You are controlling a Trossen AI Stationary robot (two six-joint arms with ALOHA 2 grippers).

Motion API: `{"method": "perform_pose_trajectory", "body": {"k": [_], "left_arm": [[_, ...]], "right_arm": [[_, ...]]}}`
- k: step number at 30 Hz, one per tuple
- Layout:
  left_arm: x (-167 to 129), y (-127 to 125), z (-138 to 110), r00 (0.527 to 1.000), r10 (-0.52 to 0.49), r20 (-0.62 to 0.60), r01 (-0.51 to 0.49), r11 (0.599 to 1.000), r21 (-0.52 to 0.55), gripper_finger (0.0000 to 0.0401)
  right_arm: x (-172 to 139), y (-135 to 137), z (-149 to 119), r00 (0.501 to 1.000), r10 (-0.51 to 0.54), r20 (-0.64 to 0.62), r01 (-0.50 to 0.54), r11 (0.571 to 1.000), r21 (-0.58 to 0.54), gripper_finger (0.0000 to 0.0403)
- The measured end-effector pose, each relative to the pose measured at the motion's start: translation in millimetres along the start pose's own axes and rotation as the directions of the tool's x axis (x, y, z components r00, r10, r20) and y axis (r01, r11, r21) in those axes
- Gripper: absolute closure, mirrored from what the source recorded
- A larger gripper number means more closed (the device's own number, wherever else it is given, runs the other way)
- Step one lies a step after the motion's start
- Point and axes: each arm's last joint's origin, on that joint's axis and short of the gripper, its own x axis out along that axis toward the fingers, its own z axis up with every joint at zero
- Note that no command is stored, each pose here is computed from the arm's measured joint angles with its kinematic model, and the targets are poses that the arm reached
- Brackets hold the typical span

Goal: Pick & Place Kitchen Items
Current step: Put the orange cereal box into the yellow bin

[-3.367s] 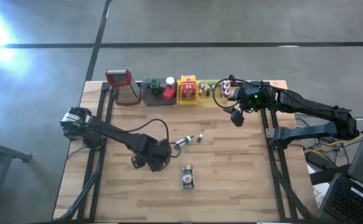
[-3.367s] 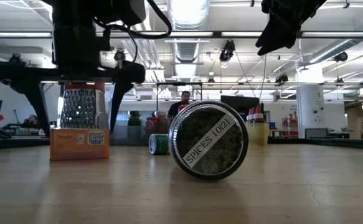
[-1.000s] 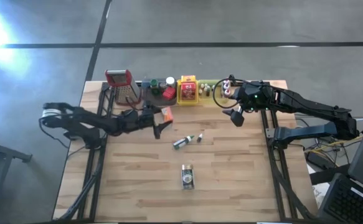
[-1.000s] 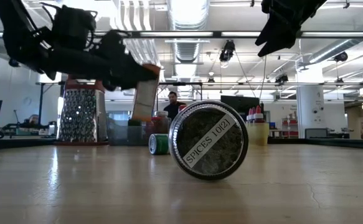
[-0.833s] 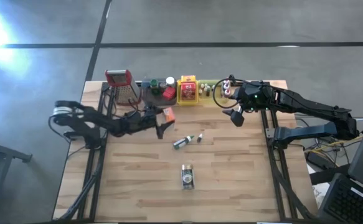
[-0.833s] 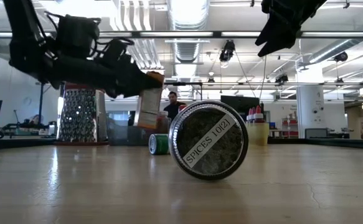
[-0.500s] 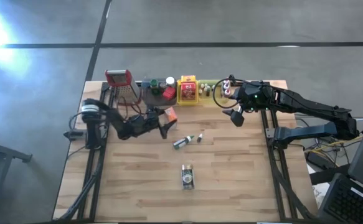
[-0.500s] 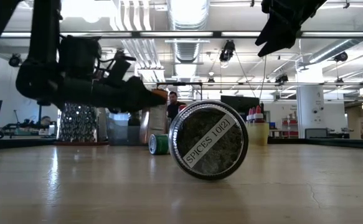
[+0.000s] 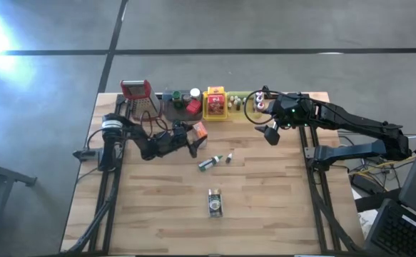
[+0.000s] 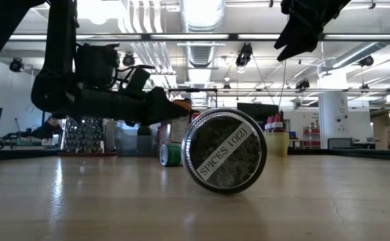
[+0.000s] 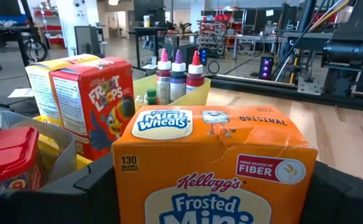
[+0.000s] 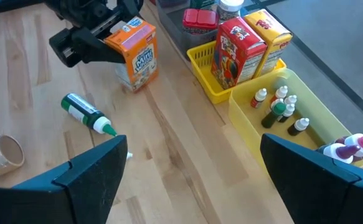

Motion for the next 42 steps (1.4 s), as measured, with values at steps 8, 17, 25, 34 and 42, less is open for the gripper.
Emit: {"method": "perform_pose_trajectory", "body": {"k": [8, 17, 25, 34, 42], "left_arm": [[0, 0, -1, 1.000, -0.012, -0.006, 0.012, 1.000, -0.029, 0.0075], [0, 1, -2, 0.999, -0.016, -0.028, 0.016, 1.000, 0.026, 0.0075], [0, 0, 3, 0.999, -0.047, -0.012, 0.048, 0.998, 0.045, 0.0075], [-1, -1, 6, 0.998, -0.059, -0.002, 0.059, 0.997, 0.046, 0.0022], [-1, -1, 14, 0.998, -0.060, 0.026, 0.059, 0.998, 0.034, 0.0033]], "right_arm": [[0, 0, 0, 1.000, 0.000, 0.000, 0.000, 1.000, 0.000, 0.0039], [0, 0, 0, 1.000, 0.000, 0.000, 0.000, 1.000, 0.000, 0.0039], [0, 0, 0, 1.000, 0.000, 0.000, 0.000, 1.000, 0.000, 0.0039], [0, 0, 0, 1.000, 0.000, 0.000, 0.000, 1.000, 0.000, 0.0039], [0, 0, 0, 1.000, 0.000, 0.000, 0.000, 1.000, 0.000, 0.0039]]}}
